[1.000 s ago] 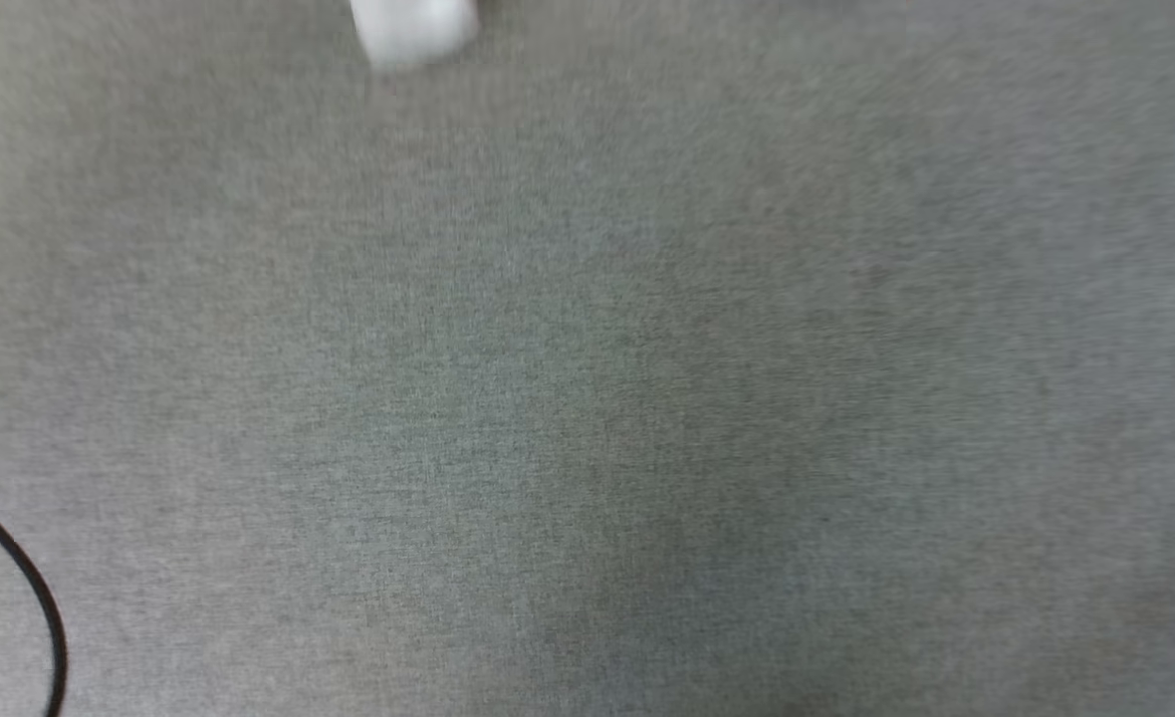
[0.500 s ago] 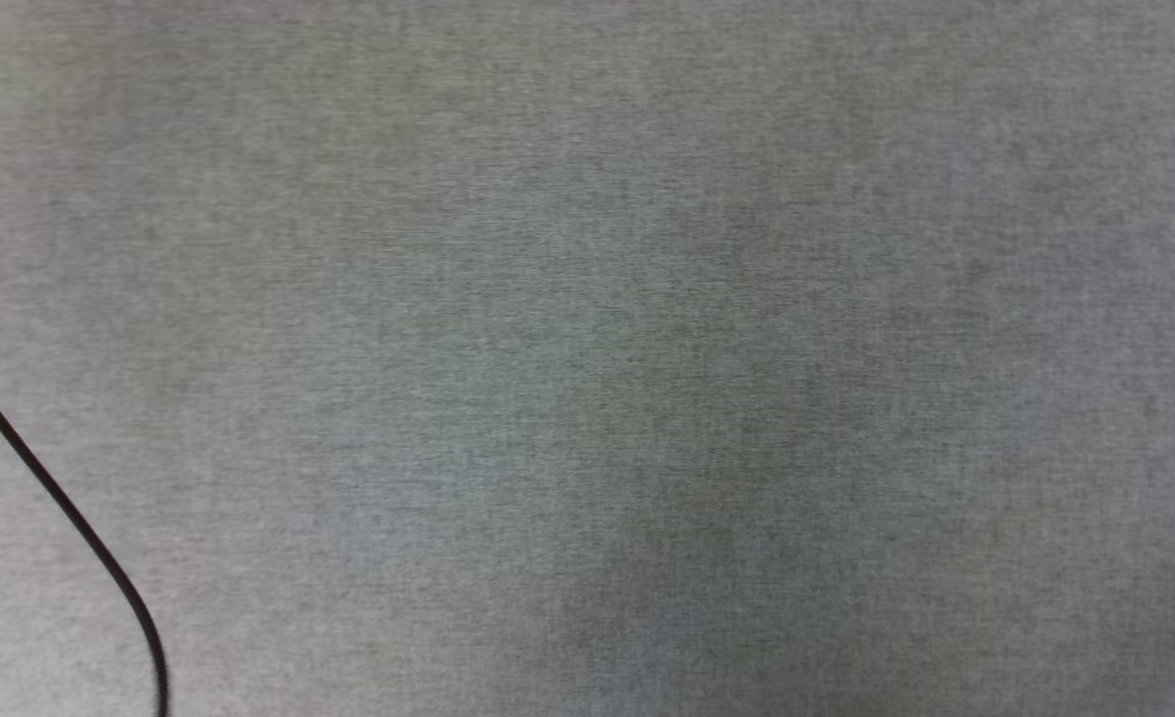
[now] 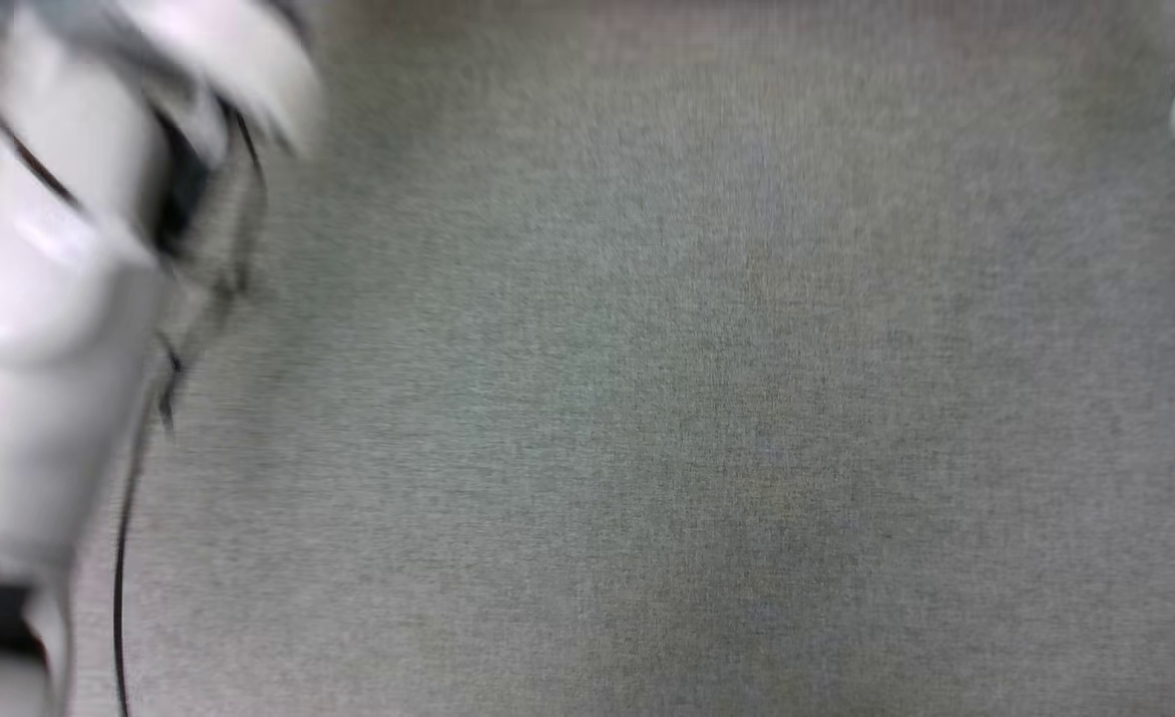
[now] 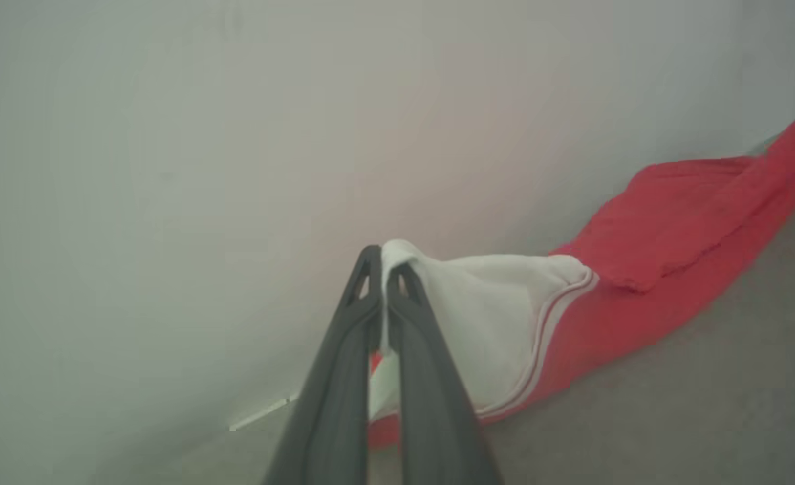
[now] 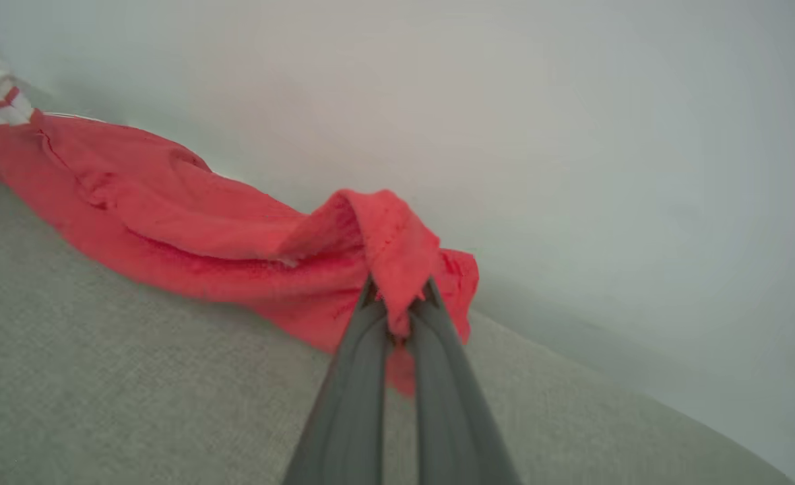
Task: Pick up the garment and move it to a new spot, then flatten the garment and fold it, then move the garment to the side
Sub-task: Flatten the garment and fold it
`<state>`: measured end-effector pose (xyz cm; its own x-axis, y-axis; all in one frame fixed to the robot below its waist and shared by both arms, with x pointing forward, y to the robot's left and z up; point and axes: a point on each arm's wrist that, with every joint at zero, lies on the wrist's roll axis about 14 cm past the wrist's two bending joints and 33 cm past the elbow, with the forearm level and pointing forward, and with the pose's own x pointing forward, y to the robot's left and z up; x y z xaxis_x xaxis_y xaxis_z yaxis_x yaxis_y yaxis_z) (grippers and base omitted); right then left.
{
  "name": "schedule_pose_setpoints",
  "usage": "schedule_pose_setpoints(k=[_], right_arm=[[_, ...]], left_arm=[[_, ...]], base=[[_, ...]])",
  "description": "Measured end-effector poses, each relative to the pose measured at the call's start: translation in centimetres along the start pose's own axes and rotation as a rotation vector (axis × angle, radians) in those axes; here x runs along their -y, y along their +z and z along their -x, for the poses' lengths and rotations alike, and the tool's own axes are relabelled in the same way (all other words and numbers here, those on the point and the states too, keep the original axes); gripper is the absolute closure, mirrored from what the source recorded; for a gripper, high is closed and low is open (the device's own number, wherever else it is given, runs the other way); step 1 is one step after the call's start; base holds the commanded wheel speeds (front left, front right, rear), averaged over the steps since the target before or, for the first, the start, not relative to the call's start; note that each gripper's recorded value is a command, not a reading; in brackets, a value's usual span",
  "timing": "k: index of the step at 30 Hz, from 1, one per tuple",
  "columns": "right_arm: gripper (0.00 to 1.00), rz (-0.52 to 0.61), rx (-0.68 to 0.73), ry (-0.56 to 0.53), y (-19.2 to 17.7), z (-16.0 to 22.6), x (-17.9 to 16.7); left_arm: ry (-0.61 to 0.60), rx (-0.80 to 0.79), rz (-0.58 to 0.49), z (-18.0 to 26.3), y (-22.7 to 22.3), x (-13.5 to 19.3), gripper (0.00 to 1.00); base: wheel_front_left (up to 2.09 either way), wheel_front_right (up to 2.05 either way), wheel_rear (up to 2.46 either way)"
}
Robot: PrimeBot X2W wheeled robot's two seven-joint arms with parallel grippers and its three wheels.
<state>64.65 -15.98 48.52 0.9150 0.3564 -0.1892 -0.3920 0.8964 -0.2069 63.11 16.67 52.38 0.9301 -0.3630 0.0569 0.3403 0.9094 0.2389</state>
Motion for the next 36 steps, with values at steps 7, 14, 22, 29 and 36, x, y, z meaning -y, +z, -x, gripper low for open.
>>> schedule_pose_setpoints(k=[7, 14, 22, 29, 36], right_arm=[[1.0, -0.052, -0.112, 0.076, -3.8, 5.3, -3.7], [1.0, -0.121, -0.205, 0.107, -5.6, 10.9, -5.8], [1.0, -0.167, -0.249, 0.089, -6.6, 16.2, -5.9], [1.0, -0.191, -0.241, 0.075, -6.6, 19.3, -6.0], [1.0, -0.2, -0.301, 0.09, -8.0, 23.1, -6.7]], left_arm=[[-0.043, -0.122, 0.008, 8.0, -2.7, 3.4, 1.0], [-0.065, -0.256, 0.035, 15.9, -4.0, 5.3, 1.0], [-0.061, -0.336, 0.072, 22.3, -3.4, 6.5, 1.0], [-0.126, -0.432, 0.137, 27.5, -3.1, 9.5, 1.0], [-0.19, -0.502, 0.199, 31.6, -2.2, 12.2, 1.0]], base=[[0.0, 0.0, 0.0], [0.0, 0.0, 0.0], [0.0, 0.0, 0.0], [0.0, 0.0, 0.0], [0.0, 0.0, 0.0]])
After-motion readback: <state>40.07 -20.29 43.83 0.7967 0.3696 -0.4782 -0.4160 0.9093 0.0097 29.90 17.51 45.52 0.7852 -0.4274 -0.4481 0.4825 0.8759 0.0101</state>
